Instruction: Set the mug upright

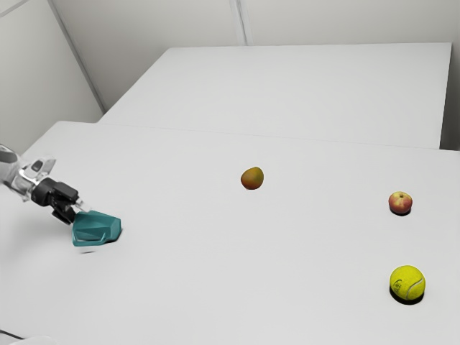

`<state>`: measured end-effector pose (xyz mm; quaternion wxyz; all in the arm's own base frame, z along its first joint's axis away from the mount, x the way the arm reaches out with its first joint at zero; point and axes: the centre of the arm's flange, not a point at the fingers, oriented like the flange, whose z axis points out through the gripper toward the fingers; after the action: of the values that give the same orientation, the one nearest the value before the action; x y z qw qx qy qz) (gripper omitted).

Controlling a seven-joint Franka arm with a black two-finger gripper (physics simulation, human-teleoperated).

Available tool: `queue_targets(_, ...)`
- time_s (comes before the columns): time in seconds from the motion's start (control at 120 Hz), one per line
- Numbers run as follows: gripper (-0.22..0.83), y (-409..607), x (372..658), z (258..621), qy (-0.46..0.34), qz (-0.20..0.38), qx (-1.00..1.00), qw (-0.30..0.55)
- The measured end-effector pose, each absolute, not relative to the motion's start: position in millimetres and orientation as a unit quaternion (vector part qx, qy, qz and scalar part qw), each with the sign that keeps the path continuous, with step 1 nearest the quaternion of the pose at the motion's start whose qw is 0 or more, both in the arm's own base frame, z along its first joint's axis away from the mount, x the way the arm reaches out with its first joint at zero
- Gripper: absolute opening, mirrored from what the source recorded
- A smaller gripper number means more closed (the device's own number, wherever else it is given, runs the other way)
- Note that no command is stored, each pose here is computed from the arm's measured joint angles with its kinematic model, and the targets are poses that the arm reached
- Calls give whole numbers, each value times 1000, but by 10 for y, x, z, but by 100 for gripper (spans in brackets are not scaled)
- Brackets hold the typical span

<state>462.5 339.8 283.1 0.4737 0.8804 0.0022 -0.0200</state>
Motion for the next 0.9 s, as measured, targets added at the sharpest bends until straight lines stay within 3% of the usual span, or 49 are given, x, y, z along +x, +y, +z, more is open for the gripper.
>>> queue_targets(0.258,10,3400,4628,2851,-7,-15,877,481)
queue_targets(0.375,-3,3398,4640,2887,-12,-13,877,480)
queue_targets(0.508,-11,3378,4657,2914,-18,-12,878,478)
queue_targets(0.733,-15,3352,4684,2961,-26,-10,881,472)
queue_targets(0.9,-16,3257,4751,3225,-46,-1,892,450)
